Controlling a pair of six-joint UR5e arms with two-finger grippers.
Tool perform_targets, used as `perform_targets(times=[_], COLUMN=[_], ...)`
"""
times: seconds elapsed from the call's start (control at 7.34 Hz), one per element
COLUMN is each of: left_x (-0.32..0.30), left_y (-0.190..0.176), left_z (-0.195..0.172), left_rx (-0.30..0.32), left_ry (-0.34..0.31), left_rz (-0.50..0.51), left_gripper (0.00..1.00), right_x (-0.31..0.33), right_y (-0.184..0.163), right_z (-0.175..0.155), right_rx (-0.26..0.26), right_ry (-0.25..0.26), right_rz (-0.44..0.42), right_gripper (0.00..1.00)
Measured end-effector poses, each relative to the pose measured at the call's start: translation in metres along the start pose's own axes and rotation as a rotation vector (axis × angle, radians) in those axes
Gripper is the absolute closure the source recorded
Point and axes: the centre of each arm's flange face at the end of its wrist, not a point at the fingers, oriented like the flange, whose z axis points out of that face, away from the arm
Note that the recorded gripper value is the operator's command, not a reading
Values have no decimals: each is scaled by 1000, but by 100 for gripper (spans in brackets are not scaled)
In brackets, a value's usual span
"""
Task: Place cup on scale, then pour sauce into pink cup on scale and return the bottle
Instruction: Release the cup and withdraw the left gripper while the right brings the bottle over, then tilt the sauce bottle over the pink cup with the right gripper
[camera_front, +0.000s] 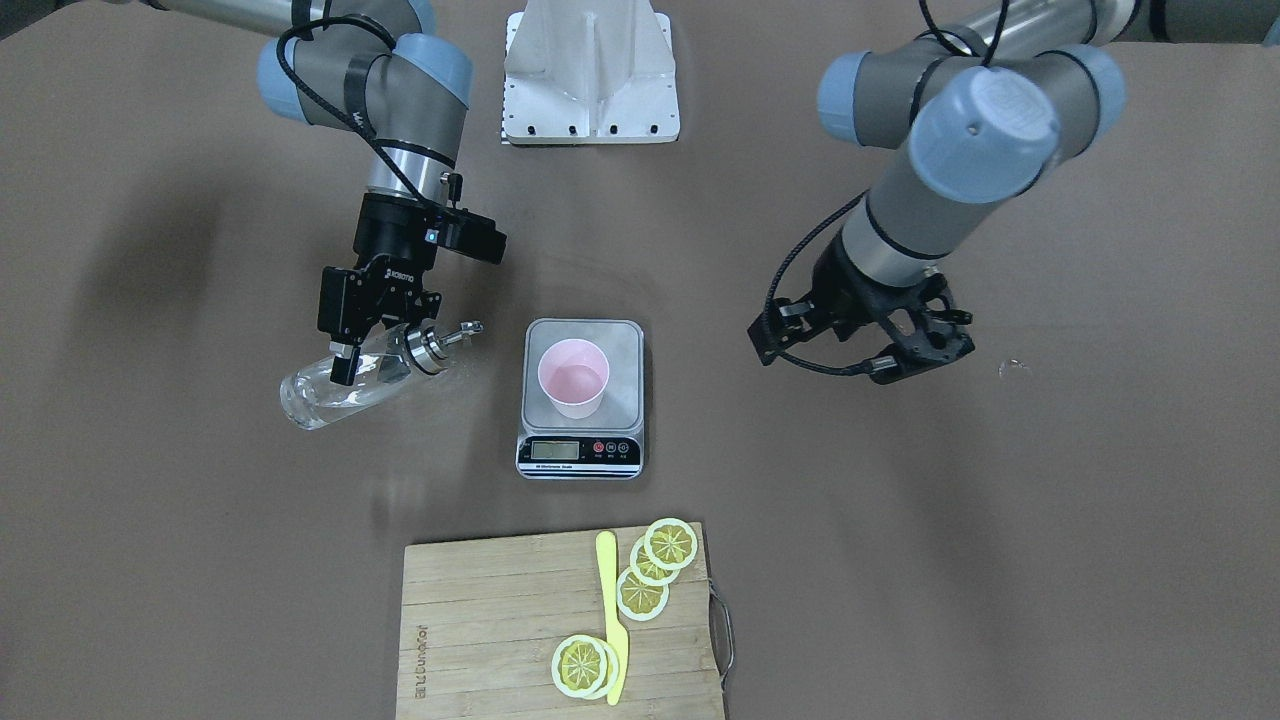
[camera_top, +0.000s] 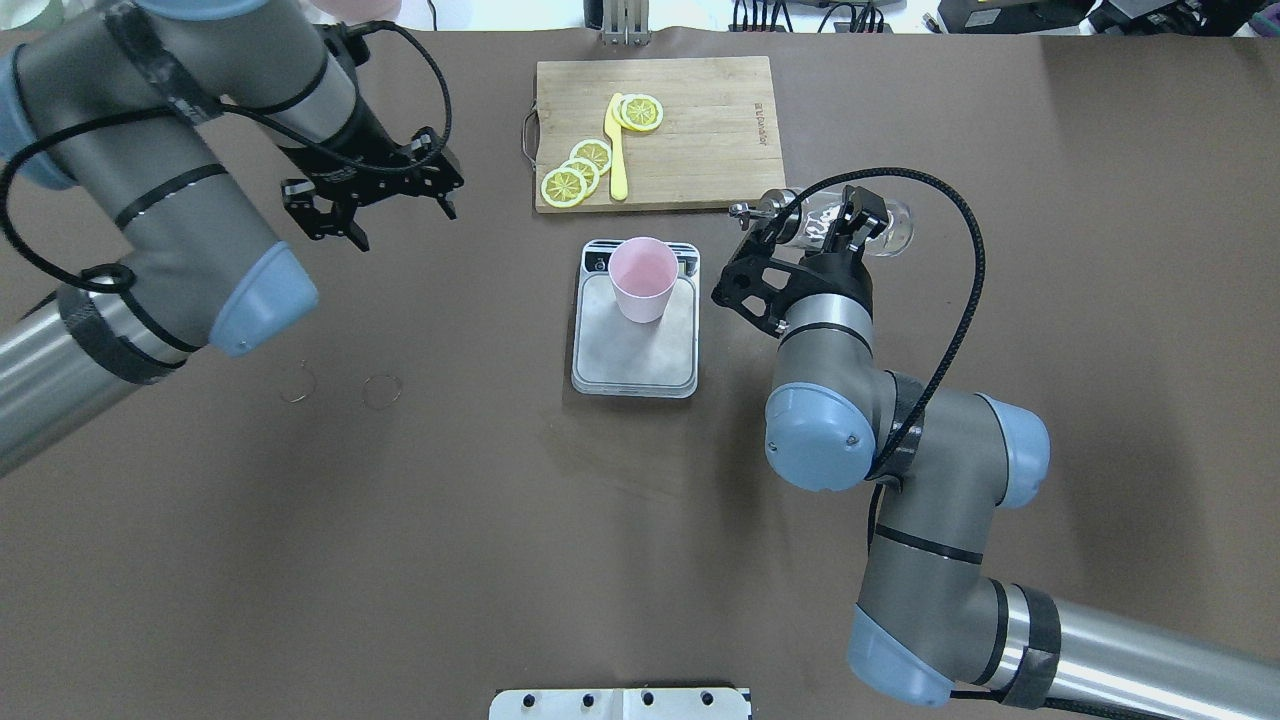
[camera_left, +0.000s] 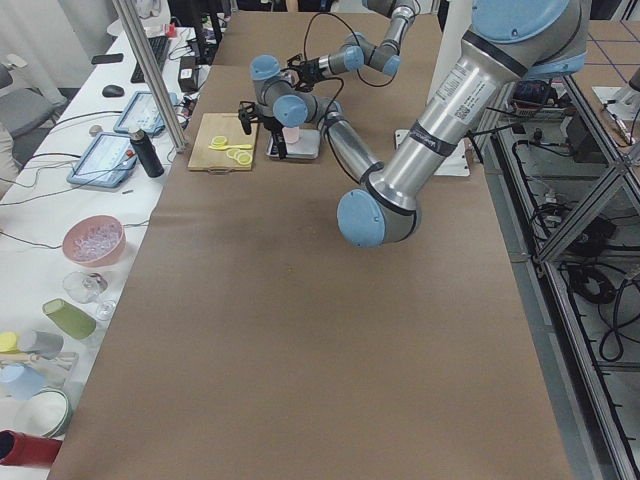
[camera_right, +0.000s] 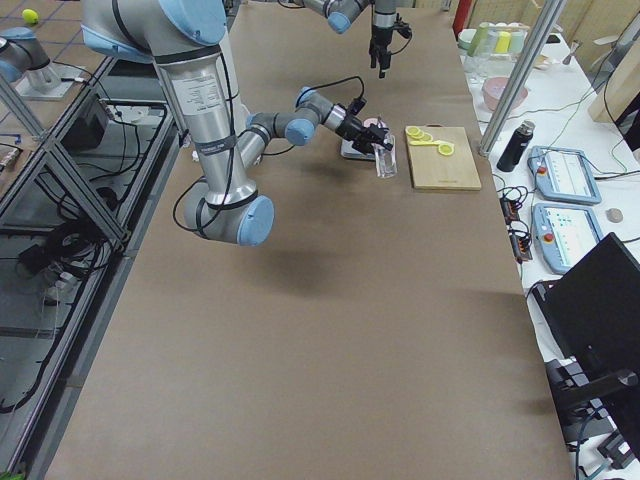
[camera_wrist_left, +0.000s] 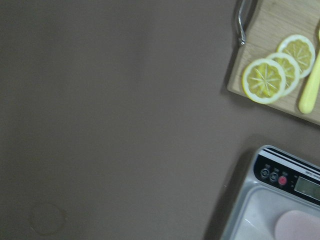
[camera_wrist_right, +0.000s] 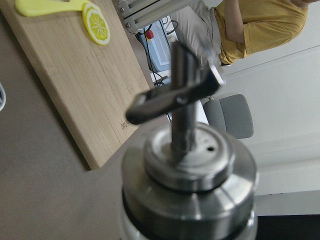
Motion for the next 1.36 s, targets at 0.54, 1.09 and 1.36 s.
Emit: perform_targets(times=[0.54, 1.09, 1.36], left_x=[-150, -314, -380], left_y=[-69, -100, -95], left_z=[-37, -70, -91], left_rx=[79, 91, 103], left_ry=[-89, -182, -194], left_rz=[174, 315, 378], left_gripper=[2, 2, 2], right_x=[-6, -5, -11], right_y=[-8, -24, -22], right_z=[-1, -3, 5], right_rx=[-11, -41, -56], right_ry=[12, -15, -16], right_rz=[-15, -37, -67], right_gripper=[100, 100, 100])
